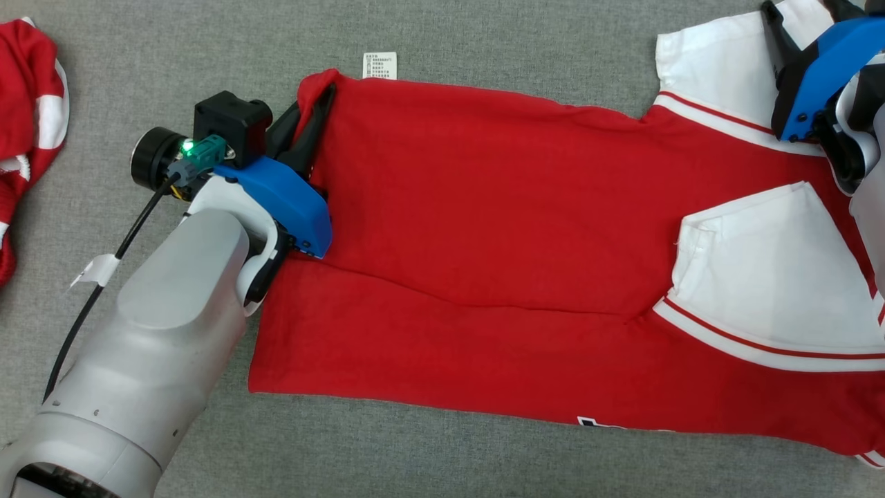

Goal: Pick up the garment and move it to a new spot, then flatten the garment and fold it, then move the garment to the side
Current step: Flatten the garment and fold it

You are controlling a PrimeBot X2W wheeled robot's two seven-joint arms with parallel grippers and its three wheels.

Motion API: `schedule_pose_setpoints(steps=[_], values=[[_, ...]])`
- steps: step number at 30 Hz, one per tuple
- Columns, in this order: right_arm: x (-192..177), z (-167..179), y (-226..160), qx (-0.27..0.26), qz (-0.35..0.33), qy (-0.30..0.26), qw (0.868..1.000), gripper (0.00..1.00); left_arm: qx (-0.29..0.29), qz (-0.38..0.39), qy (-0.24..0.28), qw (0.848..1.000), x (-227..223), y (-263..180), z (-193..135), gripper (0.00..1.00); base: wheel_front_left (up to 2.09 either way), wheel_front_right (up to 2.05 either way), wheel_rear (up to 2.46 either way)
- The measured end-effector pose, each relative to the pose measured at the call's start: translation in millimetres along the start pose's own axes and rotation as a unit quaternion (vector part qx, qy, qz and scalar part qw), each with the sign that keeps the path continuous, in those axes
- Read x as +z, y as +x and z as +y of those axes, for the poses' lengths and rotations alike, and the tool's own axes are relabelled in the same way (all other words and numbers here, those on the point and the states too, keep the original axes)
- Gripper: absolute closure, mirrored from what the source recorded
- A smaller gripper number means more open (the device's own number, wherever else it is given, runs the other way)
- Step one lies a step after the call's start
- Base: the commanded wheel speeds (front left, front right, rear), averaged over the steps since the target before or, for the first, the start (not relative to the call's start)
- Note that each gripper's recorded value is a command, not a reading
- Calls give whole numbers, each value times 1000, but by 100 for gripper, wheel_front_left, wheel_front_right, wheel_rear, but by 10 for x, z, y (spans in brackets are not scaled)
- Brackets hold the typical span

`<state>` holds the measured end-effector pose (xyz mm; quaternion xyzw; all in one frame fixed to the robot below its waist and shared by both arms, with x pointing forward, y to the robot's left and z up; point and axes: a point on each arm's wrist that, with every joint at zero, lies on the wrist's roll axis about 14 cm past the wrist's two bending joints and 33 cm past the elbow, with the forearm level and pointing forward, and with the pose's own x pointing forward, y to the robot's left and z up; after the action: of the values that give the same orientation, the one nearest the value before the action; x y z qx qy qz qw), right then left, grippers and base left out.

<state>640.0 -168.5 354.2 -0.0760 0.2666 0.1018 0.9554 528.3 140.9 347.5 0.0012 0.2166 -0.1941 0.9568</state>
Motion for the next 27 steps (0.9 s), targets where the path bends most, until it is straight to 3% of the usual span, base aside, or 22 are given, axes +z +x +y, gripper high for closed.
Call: schedule_pose_setpoints(steps=[1,2,3,4,11,27], values=[[-11,-1,5,0,4,-1,1000,0,0,0,0,1000,-3,3,-2,100,0,0,0],[-18,2,7,1,6,-1,1000,33,-1,-1,1,1000,0,7,-4,100,0,0,0],[-21,8,6,1,7,-1,1000,83,-1,-1,2,1000,3,9,-4,100,0,0,0],[-19,20,2,2,7,0,1000,100,-1,-2,1,1000,11,12,-4,100,0,0,0],[86,-37,-106,-4,-15,-1,1000,100,5,-21,-2,1000,146,8,2,100,0,0,0],[571,-126,-977,-10,-156,25,987,100,9,-59,-17,998,381,-320,-214,100,0,0,0]])
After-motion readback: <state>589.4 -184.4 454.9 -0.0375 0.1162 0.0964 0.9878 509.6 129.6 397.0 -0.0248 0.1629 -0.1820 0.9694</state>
